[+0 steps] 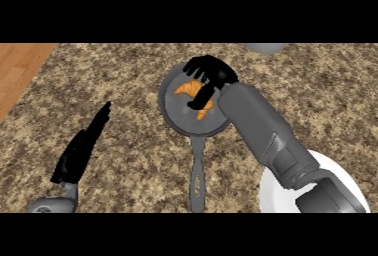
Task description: Pick the croissant from the plate and place it in the pan
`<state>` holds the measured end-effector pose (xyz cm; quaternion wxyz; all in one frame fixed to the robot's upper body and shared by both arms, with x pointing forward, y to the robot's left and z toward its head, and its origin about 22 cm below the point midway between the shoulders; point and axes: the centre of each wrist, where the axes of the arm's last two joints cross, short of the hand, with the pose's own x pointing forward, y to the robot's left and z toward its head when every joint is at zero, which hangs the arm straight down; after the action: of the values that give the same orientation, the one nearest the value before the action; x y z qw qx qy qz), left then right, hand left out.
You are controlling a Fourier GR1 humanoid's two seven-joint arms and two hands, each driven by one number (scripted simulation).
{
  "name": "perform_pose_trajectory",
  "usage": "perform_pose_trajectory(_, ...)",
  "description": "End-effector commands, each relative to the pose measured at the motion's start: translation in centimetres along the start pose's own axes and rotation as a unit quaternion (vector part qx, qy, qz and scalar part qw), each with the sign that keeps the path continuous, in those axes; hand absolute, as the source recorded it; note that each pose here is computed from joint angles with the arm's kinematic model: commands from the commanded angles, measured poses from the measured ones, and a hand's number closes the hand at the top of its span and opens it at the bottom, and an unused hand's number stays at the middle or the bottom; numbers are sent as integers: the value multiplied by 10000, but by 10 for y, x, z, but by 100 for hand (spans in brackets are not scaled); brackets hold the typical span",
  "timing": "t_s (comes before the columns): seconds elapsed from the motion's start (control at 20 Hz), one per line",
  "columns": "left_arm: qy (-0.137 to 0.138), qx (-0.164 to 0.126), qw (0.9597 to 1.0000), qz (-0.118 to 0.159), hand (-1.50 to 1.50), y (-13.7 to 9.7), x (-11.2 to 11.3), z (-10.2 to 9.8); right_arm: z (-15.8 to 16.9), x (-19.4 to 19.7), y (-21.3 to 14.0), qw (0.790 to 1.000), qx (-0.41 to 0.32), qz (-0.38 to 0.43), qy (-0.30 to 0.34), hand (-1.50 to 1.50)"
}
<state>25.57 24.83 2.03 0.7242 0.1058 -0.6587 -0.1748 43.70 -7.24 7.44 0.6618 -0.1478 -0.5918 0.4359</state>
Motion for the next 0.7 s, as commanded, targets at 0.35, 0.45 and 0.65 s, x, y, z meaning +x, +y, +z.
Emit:
perform_pose_trajectory(0.35, 19, -11, 10000, -25, 0, 11, 2, 2, 2, -7, -6, 9691, -1319, -2002, -584, -150)
perform_pose_trajectory(0.45, -29, 13, 10000, -60, 0, 2, 9, -7, 0, 6, -17, 9577, -1688, -2259, -570, -150)
perform_pose_trajectory(0.65, 100, 182, 9998, -42, 0, 8, -2, 9, -1, -5, -16, 9347, -2259, -2731, -274, -150)
